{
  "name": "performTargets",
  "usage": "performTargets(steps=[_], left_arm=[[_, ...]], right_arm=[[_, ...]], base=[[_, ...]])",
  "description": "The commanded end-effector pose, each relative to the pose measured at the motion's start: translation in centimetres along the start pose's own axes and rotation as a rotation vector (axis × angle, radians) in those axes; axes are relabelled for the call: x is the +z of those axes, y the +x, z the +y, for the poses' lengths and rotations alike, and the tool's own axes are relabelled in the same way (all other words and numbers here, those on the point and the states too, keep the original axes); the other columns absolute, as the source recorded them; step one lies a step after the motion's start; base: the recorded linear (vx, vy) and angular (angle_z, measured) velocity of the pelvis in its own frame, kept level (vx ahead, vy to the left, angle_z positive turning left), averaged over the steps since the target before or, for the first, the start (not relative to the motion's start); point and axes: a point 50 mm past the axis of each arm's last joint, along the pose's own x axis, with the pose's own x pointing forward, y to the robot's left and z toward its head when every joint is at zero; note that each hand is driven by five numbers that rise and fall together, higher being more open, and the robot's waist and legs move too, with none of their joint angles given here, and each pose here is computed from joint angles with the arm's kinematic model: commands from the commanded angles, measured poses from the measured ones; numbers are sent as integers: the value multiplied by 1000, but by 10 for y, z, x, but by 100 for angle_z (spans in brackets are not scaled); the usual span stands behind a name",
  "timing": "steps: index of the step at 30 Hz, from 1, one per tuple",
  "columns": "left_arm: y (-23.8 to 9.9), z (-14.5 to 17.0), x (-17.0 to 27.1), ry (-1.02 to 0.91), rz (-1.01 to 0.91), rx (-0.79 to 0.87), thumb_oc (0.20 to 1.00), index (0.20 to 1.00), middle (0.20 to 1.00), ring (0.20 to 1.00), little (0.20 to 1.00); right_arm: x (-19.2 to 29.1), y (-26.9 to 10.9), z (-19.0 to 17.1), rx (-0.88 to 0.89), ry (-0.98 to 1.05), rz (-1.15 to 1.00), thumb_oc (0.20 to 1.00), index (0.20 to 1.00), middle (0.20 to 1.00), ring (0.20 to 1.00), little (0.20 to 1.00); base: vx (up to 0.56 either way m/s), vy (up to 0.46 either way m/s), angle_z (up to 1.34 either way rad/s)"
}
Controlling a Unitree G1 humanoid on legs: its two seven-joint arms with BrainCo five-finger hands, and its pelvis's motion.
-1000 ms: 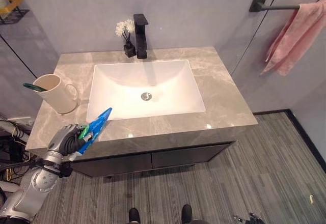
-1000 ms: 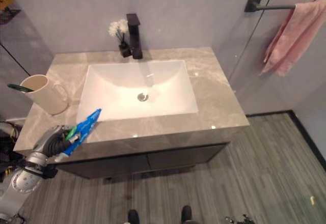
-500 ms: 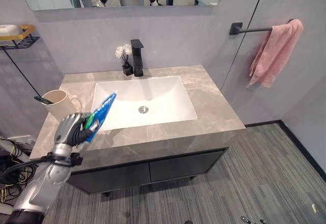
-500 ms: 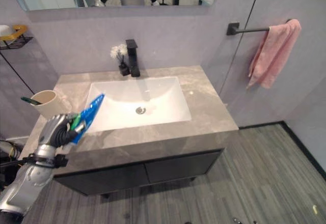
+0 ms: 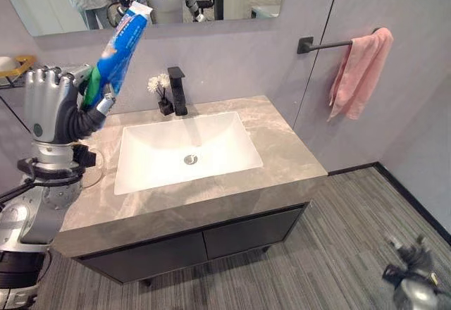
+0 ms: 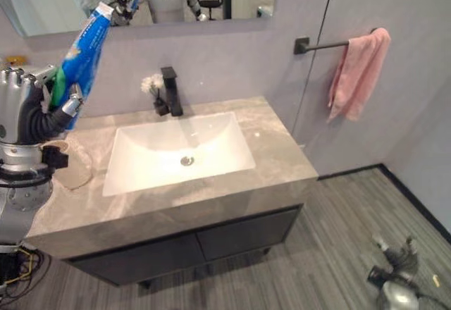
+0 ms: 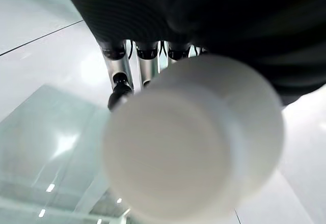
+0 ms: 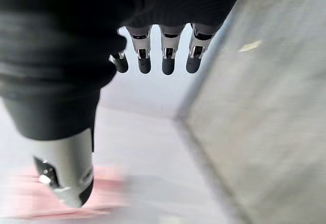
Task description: Put brush and paste in cup on sink, flatten towel.
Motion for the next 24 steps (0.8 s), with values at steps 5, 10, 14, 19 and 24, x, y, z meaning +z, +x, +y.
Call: performTargets(steps=[5,10,14,19,24], left_arm=[[52,42,0,192,-165,181,200,200,200,200,200],[72,37,17,149,-253,165,200,200,200,200,200],[79,27,28,84,-275,154,200,200,200,200,200],[87,25,41,35,-304,183,200,200,200,200,200],[88,20,50,-7,-328,185,200,200,200,200,200]], right_arm=[[156,-4,52,143,211,-669,1000,1000,1000,1000,1000],[210,-45,123,617,527,-786,1000,1000,1000,1000,1000],[234,-78,174,901,712,-755,1000,1000,1000,1000,1000],[267,-133,221,1204,942,-725,1000,1000,1000,1000,1000],[282,-169,247,1418,1037,-655,1000,1000,1000,1000,1000]], base=[[0,0,0],[-28,-5,-3],[-3,-4,-6],[-3,-2,-3],[0,0,0]])
